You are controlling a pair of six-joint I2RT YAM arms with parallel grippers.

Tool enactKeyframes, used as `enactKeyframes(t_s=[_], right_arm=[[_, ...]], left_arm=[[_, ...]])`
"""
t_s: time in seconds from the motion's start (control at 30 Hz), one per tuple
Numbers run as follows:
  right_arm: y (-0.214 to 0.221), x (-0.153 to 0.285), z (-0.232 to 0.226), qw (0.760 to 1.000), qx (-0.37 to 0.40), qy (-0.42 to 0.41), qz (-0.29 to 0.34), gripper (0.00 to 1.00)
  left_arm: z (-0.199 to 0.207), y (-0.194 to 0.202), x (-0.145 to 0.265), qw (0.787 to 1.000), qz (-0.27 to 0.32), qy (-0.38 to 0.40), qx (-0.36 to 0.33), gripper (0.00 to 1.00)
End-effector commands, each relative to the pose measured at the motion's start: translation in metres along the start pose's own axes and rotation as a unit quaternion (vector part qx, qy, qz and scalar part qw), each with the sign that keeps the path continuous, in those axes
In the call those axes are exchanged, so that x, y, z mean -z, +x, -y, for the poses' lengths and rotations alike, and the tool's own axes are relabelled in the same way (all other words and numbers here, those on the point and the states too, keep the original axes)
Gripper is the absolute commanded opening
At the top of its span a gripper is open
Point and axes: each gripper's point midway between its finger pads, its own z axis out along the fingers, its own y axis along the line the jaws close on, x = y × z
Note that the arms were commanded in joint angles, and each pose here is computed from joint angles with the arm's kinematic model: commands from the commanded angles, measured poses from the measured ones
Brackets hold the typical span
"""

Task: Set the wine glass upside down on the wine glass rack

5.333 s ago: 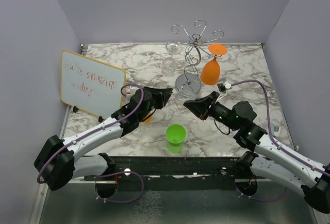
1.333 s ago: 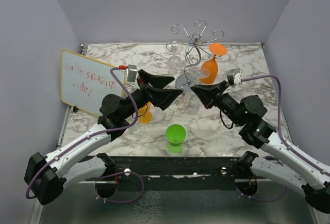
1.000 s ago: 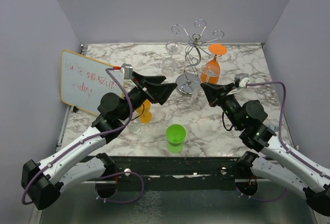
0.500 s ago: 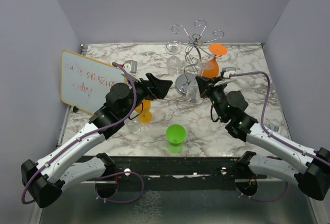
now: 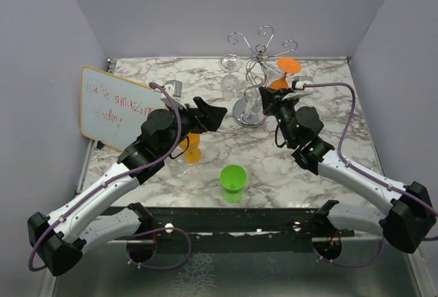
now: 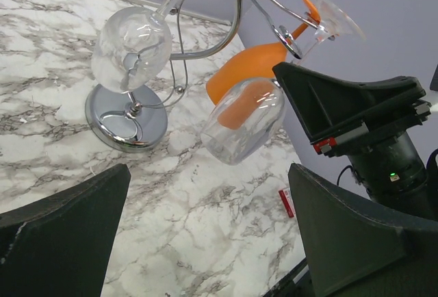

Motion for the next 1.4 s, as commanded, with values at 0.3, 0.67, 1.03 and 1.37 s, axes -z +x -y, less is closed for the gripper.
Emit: enactKeyframes(t_s=[0.3, 0.67, 1.03, 1.37], right_arm=[[-0.01, -0.025, -0.026, 0.997, -0.039, -0.067, 0.0, 0.01], [0.0, -0.037, -0.04, 0.993, -0.043, -0.106, -0.026, 0.01], [0.007, -0.026, -0.066, 0.98, -0.022, -0.193, -0.042, 0.01], [0.006, -0.007, -0.061, 0.978, -0.007, -0.208, -0.026, 0.01]], left_arm=[[0.002, -0.013, 0.003, 1.0, 0.012, -0.007, -0.004, 0.99], [0.003, -0.014, 0.004, 1.0, 0.011, -0.007, -0.002, 0.99], [0.001, -0.015, 0.006, 1.0, 0.013, -0.009, -0.002, 0.99], [-0.001, -0.013, 0.008, 1.0, 0.011, -0.011, 0.0, 0.99]])
